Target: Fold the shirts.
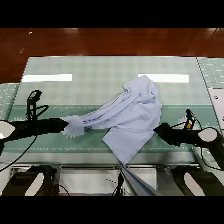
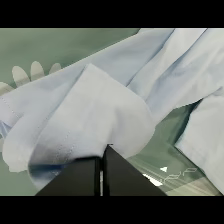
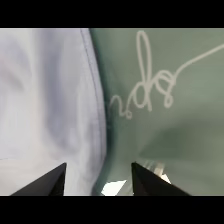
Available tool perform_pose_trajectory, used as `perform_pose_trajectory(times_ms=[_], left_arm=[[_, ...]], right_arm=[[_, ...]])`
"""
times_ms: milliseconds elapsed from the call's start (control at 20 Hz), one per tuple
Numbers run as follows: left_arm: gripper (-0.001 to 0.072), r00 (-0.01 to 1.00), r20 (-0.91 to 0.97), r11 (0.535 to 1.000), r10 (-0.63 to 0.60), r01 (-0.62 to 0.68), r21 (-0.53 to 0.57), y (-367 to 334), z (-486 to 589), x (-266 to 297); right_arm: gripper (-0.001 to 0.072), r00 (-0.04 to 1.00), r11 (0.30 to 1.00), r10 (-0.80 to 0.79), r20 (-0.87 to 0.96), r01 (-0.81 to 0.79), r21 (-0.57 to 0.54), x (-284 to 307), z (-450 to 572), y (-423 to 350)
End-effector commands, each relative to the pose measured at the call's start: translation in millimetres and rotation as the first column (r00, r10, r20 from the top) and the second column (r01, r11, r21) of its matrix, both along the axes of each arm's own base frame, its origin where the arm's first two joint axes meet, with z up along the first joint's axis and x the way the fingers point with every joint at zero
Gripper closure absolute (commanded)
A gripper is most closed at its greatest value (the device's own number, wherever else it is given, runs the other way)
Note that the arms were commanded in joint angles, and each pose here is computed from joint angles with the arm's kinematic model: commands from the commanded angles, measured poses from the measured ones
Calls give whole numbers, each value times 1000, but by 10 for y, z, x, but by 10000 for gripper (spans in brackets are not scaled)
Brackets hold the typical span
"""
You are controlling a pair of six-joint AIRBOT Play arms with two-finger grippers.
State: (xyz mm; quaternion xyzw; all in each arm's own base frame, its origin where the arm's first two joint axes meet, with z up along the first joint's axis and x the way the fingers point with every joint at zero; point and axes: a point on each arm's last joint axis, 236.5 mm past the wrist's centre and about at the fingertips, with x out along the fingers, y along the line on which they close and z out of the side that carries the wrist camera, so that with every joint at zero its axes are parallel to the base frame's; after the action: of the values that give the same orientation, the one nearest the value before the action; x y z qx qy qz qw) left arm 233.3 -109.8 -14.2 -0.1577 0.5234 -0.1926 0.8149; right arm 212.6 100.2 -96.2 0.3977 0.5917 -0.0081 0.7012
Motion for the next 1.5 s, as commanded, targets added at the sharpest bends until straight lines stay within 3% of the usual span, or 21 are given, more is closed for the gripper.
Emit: perform_pose_trajectory(times_ms=[0,50,150,300,450,600,700,800,950,1150,1350,1450], left_arm=[[681,1000,0,1000,0,0,0,1,-1,1],[682,1000,0,1000,0,0,0,1,-1,1],[682,1000,7,1000,0,0,1,3,20,15],[682,993,117,1000,15,-15,6,30,369,252],[682,928,370,998,47,-55,13,132,1362,658],[682,755,654,987,55,-141,81,413,2754,771],[682,622,782,965,40,-226,131,613,3538,650],[681,551,834,958,14,-245,146,622,4001,444],[682,609,793,972,-14,-177,154,449,4069,73],[682,698,710,968,-96,-100,229,324,3795,-455],[682,671,740,980,-29,-129,155,269,3900,-765],[682,717,696,989,23,-117,88,196,3820,-864]], right_arm=[[223,1000,1000,-2,13,1,28,114,-107,264],[265,1000,999,5,17,-5,40,128,-134,380],[685,999,997,27,38,-30,74,165,-61,582],[681,941,969,212,266,-238,70,436,693,805],[681,745,947,260,614,-320,-13,736,2254,807],[681,474,986,153,867,-129,-104,698,3962,351],[682,324,992,114,939,18,-126,450,4798,35],[682,208,986,131,969,78,-150,180,5340,-58],[681,80,982,142,987,115,-150,-145,5847,-73],[682,-18,968,178,984,183,-172,-434,6206,-149],[682,-85,965,182,980,207,-161,-616,6444,-163],[682,-96,964,186,978,209,-162,-612,6525,-161]])
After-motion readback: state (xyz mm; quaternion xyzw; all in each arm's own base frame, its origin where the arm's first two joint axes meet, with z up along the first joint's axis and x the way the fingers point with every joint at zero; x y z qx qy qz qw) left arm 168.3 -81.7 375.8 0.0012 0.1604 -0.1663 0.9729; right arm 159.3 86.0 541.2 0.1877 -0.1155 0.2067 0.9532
